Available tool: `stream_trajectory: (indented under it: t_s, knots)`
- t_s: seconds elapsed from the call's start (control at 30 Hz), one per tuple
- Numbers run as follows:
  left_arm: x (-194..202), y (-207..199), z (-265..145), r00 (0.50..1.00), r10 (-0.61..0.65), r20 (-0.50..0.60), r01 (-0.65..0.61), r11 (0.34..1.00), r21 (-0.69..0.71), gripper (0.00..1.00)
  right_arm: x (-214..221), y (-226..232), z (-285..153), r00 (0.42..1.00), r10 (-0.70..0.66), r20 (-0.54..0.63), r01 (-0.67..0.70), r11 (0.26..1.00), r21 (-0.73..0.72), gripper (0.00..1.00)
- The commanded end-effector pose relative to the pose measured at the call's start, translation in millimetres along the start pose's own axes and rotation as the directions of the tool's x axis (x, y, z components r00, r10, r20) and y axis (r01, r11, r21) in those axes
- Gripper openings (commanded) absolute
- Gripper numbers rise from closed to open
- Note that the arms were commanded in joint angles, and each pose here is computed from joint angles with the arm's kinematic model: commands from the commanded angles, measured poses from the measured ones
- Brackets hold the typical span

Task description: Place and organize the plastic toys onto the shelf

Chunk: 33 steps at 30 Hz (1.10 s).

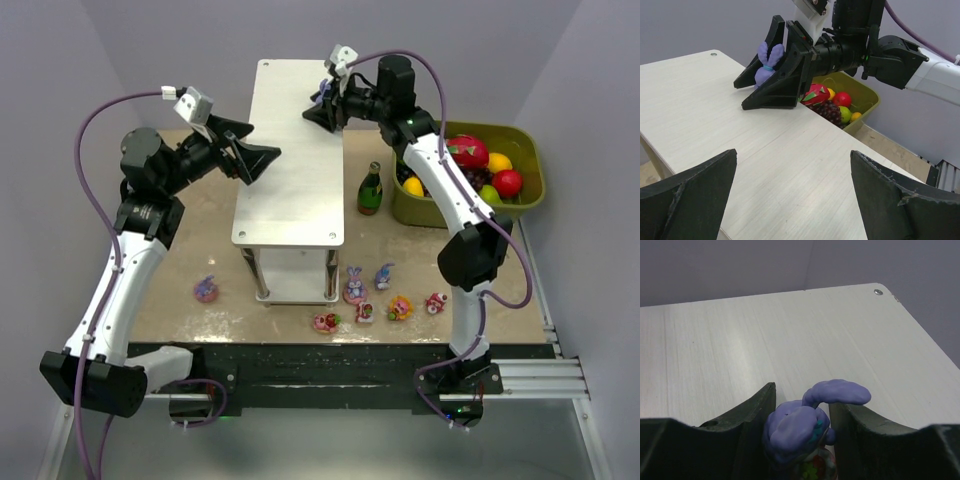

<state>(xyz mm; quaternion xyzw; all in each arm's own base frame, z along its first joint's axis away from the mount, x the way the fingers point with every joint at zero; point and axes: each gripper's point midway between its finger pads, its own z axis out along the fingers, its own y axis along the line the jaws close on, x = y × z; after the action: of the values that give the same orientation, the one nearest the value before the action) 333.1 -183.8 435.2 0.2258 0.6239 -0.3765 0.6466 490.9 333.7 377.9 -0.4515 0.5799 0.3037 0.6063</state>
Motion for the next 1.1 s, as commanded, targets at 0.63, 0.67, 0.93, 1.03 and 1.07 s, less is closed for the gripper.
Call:
stream_trajectory:
  t_s: [0.63, 0.67, 0.93, 1.03, 1.07]
  knots:
    - [-6, 5, 7, 0.999, -0.031, -0.011, 0.031, 1.000, -0.007, 0.99, 0, -9, -13, 0.984, 0.148, 0.102, -0.113, 0.951, -0.289, 0.35]
    - [-6, 6, 7, 0.999, -0.032, -0.011, 0.031, 0.999, -0.010, 1.00, -2, -9, -12, 0.982, 0.153, 0.111, -0.115, 0.950, -0.292, 0.35]
    - [-2, 9, 8, 0.999, -0.034, -0.017, 0.034, 0.999, -0.014, 1.00, -1, -9, -3, 0.980, 0.165, 0.112, -0.129, 0.951, -0.280, 0.37]
    - [-3, 9, 8, 0.999, -0.028, -0.018, 0.028, 1.000, -0.014, 1.00, 5, -10, 2, 0.987, 0.133, 0.093, -0.107, 0.963, -0.249, 0.39]
    - [-2, 10, 8, 0.999, -0.029, -0.019, 0.028, 0.999, -0.016, 1.00, 9, -10, 3, 0.989, 0.121, 0.080, -0.100, 0.967, -0.236, 0.40]
